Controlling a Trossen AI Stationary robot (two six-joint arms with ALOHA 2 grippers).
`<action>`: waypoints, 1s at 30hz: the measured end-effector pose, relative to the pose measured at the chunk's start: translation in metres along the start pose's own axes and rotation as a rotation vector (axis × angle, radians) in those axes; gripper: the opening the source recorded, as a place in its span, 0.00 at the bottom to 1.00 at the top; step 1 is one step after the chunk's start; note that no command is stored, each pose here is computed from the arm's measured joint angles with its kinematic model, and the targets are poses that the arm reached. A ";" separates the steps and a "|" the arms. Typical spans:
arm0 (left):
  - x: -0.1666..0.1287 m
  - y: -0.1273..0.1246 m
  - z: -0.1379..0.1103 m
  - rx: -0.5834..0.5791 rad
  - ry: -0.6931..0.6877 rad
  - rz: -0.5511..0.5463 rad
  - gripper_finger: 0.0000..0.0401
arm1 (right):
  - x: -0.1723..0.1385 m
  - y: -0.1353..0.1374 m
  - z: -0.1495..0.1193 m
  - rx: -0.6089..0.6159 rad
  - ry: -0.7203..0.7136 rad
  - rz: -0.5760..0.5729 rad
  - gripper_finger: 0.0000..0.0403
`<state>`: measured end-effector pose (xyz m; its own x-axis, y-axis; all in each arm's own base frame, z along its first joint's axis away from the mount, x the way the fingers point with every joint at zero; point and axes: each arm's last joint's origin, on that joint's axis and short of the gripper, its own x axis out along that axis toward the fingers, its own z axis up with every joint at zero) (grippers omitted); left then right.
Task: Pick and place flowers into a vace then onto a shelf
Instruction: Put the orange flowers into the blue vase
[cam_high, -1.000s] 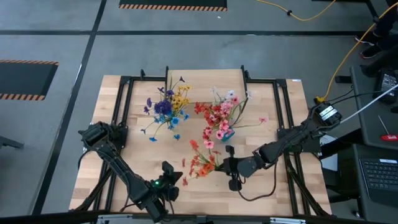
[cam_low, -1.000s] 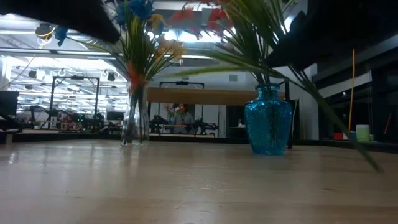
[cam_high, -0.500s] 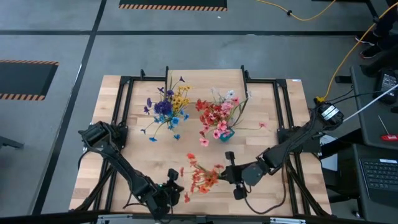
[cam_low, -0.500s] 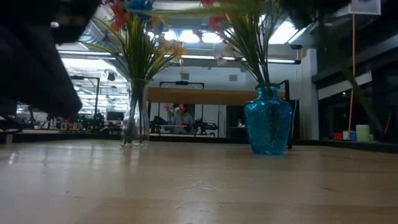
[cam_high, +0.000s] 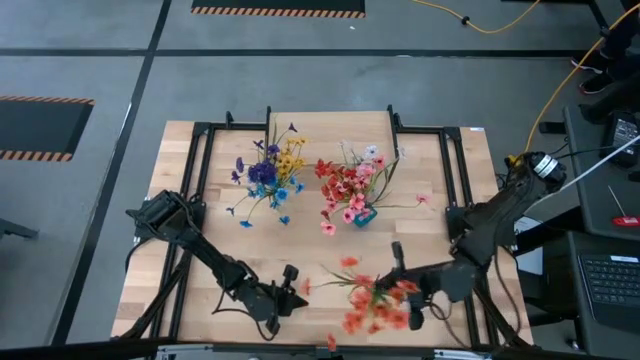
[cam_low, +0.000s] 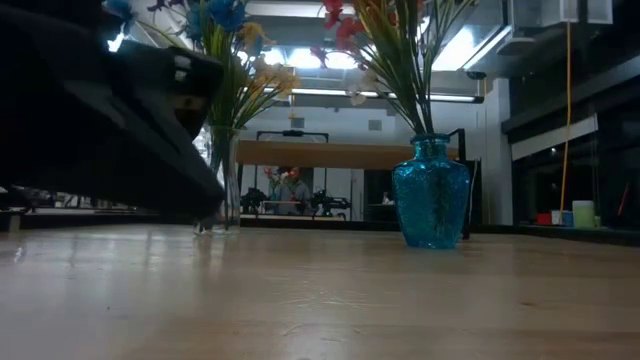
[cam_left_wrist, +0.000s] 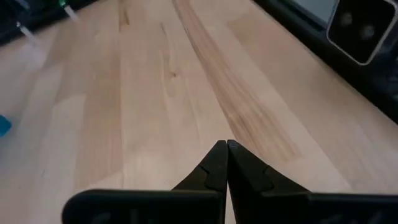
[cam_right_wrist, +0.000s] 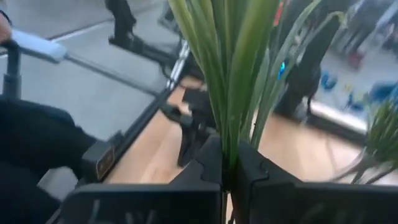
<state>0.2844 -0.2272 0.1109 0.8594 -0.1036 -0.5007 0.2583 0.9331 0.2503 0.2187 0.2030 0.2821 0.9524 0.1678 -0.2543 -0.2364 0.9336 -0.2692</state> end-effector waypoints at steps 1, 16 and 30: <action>0.000 0.001 -0.001 0.007 -0.004 0.000 0.00 | -0.003 -0.002 0.002 -0.011 -0.026 -0.002 0.01; -0.012 0.017 -0.010 -0.064 -0.046 -0.070 0.00 | -0.028 -0.061 -0.051 0.008 -0.327 -0.172 0.01; -0.027 0.051 -0.018 -0.154 -0.333 -0.123 0.01 | -0.032 -0.096 -0.088 -0.019 -0.368 -0.413 0.01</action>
<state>0.2660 -0.1705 0.1223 0.9288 -0.3007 -0.2166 0.3210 0.9449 0.0646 0.1944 0.0800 0.2347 0.9703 -0.1082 0.2163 0.1707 0.9399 -0.2957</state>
